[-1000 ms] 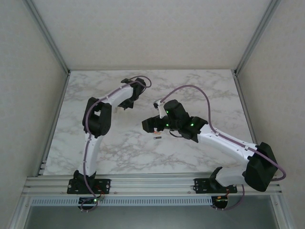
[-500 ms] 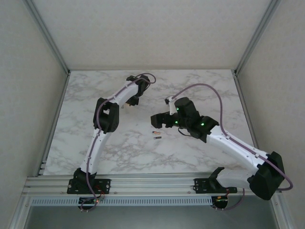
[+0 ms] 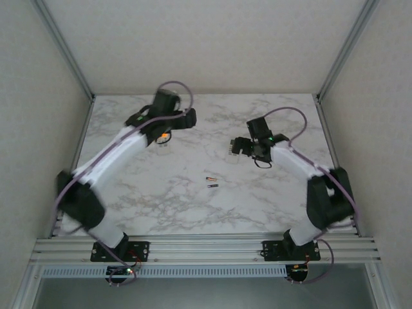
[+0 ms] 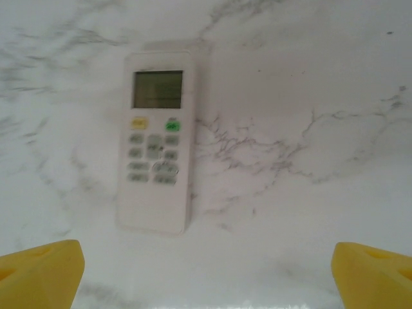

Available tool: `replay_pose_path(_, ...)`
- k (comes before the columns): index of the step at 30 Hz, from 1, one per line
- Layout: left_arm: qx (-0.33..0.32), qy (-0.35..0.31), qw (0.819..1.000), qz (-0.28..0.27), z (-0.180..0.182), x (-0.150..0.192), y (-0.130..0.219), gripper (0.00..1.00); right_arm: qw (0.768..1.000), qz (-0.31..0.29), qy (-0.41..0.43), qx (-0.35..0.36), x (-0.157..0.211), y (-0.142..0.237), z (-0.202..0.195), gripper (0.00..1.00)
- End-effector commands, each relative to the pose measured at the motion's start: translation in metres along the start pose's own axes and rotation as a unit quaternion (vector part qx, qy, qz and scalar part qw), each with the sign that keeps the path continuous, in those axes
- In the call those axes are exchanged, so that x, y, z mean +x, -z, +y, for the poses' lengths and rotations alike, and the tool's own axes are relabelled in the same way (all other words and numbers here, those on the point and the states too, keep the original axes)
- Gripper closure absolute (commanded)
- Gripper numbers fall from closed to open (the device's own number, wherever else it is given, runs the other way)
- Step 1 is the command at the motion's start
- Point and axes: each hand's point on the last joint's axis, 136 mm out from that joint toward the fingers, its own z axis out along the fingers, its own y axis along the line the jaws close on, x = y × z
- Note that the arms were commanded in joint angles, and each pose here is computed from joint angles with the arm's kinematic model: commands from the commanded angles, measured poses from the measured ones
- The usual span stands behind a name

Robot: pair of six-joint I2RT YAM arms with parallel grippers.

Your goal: Load the batteries into the remote control

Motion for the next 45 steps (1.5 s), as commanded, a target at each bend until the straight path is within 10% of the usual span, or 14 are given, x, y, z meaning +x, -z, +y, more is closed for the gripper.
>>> replay_pose_path(1,0.056,0.051,0.995,-0.069,0.001,-0.005,0.026,0.01,0.999,0.034,-0.016,0.006,-0.002,-0.024,0.013,0.01)
replay_pose_path(13,0.005,0.076,0.995,-0.061,0.057,0.052,0.052,0.01,0.992,0.088,0.045,0.084,0.023,-0.091,0.035,0.12)
replay_pose_path(18,0.035,0.105,0.993,-0.044,0.054,0.060,0.047,0.02,0.990,0.111,0.051,0.066,0.042,-0.099,0.037,0.48)
replay_pose_path(23,0.113,0.143,0.983,-0.008,0.038,0.055,0.048,0.02,0.991,0.055,0.073,-0.093,0.022,-0.041,0.087,0.57)
replay_pose_path(27,0.216,0.146,0.963,0.069,-0.003,0.060,0.044,0.01,0.947,0.032,0.131,-0.292,0.031,0.033,0.144,0.57)
replay_pose_path(39,0.218,0.138,0.954,0.152,-0.032,0.094,-0.007,0.08,0.903,0.082,0.198,-0.374,0.081,0.072,0.188,0.55)
replay_pose_path(45,0.195,0.160,0.954,0.165,-0.020,0.112,-0.020,0.40,0.878,0.075,0.235,-0.411,0.097,0.092,0.214,0.55)
